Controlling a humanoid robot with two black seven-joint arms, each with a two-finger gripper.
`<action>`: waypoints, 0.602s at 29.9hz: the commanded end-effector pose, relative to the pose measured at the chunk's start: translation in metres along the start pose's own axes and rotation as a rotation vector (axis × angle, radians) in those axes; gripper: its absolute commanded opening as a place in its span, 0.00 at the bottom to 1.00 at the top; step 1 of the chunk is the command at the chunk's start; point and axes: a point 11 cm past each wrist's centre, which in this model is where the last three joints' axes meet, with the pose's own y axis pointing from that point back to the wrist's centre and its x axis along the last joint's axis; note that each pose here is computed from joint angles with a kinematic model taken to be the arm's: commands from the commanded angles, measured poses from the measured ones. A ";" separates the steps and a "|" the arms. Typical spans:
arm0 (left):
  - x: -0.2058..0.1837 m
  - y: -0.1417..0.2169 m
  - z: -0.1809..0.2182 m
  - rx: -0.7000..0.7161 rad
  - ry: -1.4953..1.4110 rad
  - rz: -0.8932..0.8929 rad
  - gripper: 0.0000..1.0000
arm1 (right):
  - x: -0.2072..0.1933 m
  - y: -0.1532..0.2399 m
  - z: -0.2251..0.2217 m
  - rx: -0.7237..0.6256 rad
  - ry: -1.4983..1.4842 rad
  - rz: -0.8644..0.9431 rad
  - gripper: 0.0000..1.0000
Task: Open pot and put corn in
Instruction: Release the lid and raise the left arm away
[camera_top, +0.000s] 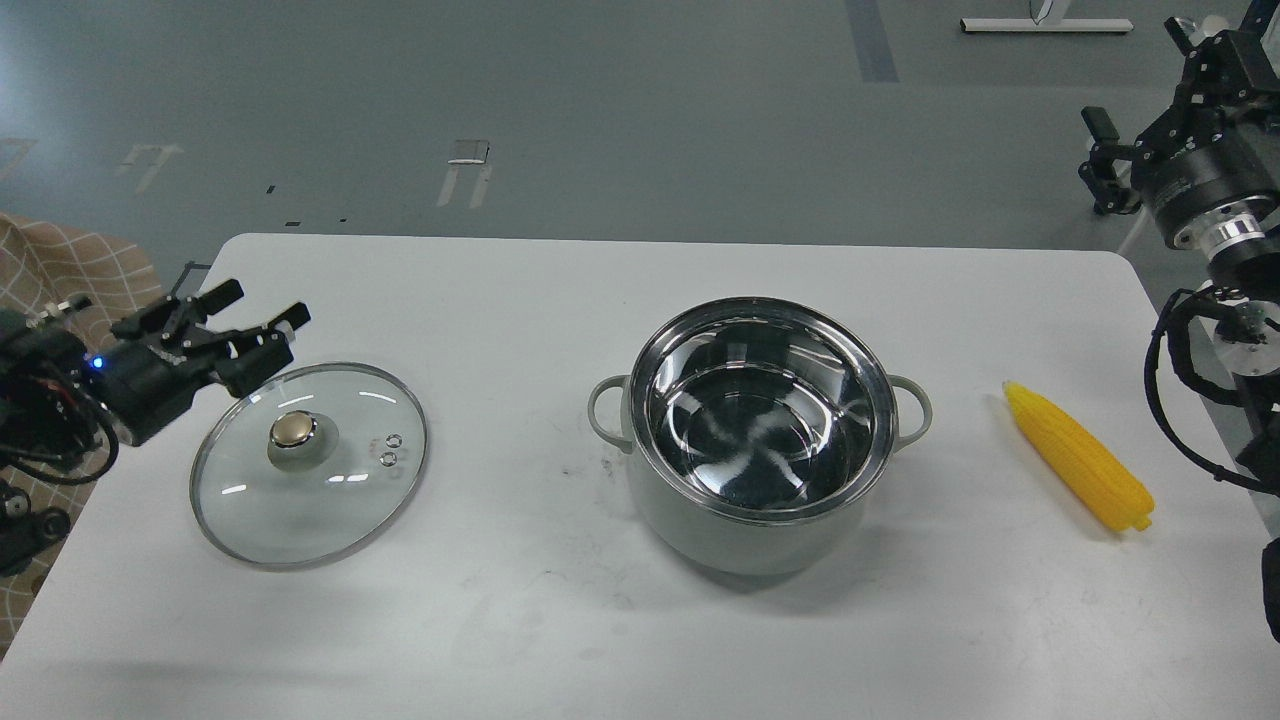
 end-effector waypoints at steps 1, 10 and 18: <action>0.079 -0.044 0.026 -0.072 0.281 0.080 0.90 | 0.000 -0.005 -0.016 -0.073 0.178 -0.080 1.00; 0.159 -0.107 0.096 -0.352 0.798 0.167 0.90 | 0.021 0.002 -0.065 -0.223 0.553 -0.197 1.00; 0.153 -0.130 0.127 -0.442 0.951 0.157 0.91 | 0.032 0.022 -0.083 -0.323 0.816 -0.305 1.00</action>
